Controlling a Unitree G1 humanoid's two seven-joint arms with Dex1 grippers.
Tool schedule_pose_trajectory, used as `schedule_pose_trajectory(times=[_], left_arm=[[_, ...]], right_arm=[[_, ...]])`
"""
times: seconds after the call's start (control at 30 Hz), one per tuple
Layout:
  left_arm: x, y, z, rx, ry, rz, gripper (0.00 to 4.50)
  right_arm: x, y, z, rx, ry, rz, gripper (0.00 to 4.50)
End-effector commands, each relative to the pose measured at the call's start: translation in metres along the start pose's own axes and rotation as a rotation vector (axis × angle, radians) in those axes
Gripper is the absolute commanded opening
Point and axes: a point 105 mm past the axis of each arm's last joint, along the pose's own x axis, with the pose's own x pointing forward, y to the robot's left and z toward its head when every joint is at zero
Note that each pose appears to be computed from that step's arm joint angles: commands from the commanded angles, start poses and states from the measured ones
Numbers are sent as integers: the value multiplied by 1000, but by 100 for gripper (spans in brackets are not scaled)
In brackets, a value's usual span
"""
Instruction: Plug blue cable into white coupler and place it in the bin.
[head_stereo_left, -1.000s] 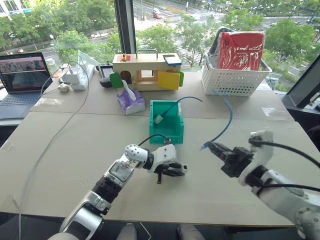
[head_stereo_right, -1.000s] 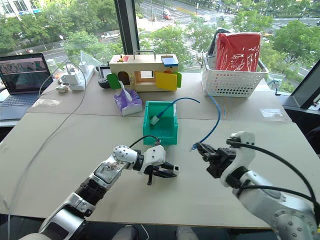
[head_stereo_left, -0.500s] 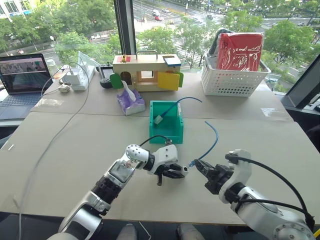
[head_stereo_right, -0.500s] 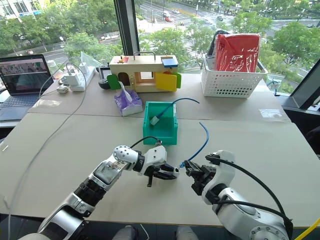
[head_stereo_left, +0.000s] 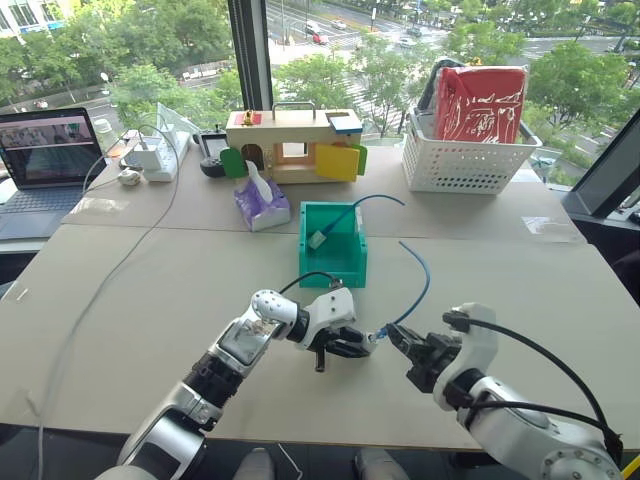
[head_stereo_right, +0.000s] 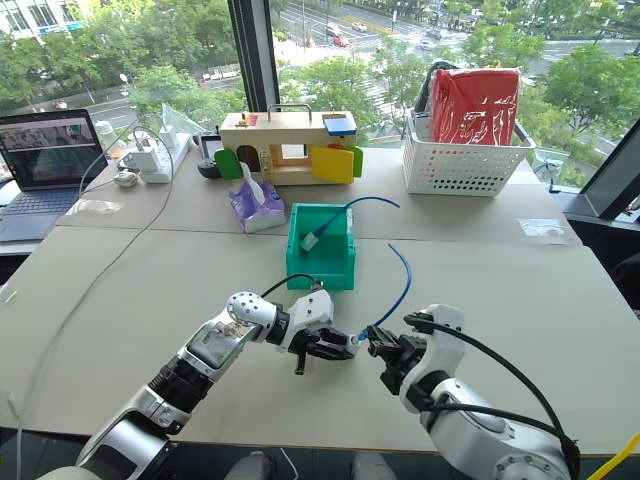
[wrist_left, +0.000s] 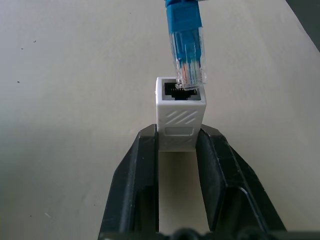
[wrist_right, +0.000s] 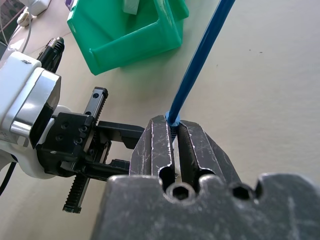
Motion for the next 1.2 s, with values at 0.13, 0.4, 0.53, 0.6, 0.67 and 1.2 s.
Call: schedule_pose_trajectory(times=[0.13,0.4,0.53,0.6,0.67,1.2], left_arm=[[3,-7,-13,-42,34,-17,60],[2,-6,-14,-73,43,-4,60],[1,-4,-10,-83,51,4,60],[-1,-4,-9,-84,68,7,60],[-3,-4,-7,-86,85,12,60],[0,-5,0,-95,182,42,60]], right_arm=[[1,1,-5,-29,19,-2,0],[2,2,-10,-130,50,-20,0],[3,3,-11,-186,64,-26,0],[3,4,-12,-217,73,-25,0],[3,4,-12,-247,79,-25,0],[3,7,-13,-293,90,-26,0]])
